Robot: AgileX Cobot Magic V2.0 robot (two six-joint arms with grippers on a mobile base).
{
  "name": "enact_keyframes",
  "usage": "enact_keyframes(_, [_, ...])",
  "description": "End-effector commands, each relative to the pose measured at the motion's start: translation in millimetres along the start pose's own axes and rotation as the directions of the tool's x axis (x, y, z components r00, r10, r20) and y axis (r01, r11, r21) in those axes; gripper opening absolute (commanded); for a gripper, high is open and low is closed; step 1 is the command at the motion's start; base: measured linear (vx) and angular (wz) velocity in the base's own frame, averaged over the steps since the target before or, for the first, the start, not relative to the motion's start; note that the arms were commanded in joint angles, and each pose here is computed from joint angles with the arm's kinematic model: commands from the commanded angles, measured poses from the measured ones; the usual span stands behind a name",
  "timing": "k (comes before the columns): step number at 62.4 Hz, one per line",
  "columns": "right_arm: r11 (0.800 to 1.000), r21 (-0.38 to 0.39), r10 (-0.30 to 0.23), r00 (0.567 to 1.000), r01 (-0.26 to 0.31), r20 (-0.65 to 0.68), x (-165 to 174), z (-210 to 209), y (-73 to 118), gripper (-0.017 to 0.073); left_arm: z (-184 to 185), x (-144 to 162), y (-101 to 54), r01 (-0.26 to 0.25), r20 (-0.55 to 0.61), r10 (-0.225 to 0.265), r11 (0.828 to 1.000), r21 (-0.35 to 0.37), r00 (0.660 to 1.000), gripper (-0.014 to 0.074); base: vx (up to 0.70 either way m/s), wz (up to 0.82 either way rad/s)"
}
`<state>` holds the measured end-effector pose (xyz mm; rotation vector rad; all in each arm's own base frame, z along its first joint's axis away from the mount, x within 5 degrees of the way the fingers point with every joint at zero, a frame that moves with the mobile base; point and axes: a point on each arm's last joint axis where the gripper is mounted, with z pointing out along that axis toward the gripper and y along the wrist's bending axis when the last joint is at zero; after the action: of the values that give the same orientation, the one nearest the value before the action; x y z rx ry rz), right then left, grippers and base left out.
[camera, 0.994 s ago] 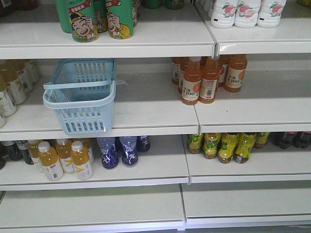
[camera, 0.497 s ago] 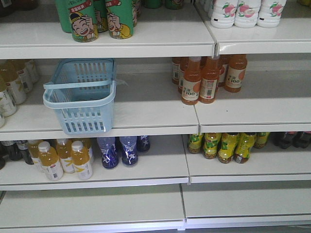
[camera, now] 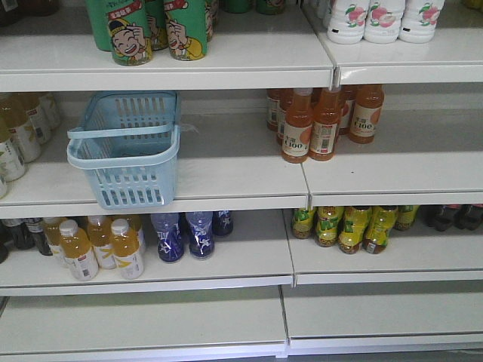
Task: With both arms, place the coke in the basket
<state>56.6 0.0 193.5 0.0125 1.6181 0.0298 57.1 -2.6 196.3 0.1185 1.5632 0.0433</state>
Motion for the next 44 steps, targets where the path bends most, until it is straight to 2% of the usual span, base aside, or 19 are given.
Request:
enact_keyframes(1, [1.0,-0.006,-0.004,0.998,0.004,0.065,-0.7,0.0,0.7,-0.001,-1.3,-5.3,0.2,0.012,0.08,-0.012,1.0,-0.004,0.997,-0.0006,0.0,0.0])
enact_keyframes(5, [1.0,-0.006,-0.004,0.998,0.004,0.065,-0.7,0.0,0.7,-0.001,-1.3,-5.5,0.2,0.018,0.082,-0.017,1.0,-0.003,0.996,-0.0006,0.0,0.0])
enact_keyframes(8, [1.0,-0.006,-0.004,0.998,0.004,0.065,-0.7,0.0,0.7,-0.001,-1.4,-6.2,0.3,0.064,0.091,-0.064,0.998,0.0,0.994,-0.0006,0.0,0.0])
enact_keyframes(11, [1.0,-0.006,-0.004,0.998,0.004,0.065,-0.7,0.0,0.7,-0.001,-1.5,-7.5,0.5,0.085,0.105,-0.084,0.996,0.001,0.991,-0.0006,0.0,0.0])
enact_keyframes(19, [1.0,-0.006,-0.004,0.998,0.004,0.065,-0.7,0.0,0.7,-0.001,-1.8,-10.5,0.8,0.083,0.132,-0.082,0.997,0.0,0.988,-0.0006,0.0,0.0])
enact_keyframes(29, [1.0,-0.006,-0.004,0.998,0.004,0.065,-0.7,0.0,0.7,-0.001,-4.1,-28.1,2.7,0.093,0.197,-0.092,0.996,0.0,0.976,-0.0006,0.0,0.0])
enact_keyframes(44, [1.0,-0.006,-0.004,0.998,0.004,0.065,-0.7,0.0,0.7,-0.001,9.3,-61.5,6.1,0.088,0.099,-0.088,0.996,0.001,0.991,-0.0006,0.0,0.0])
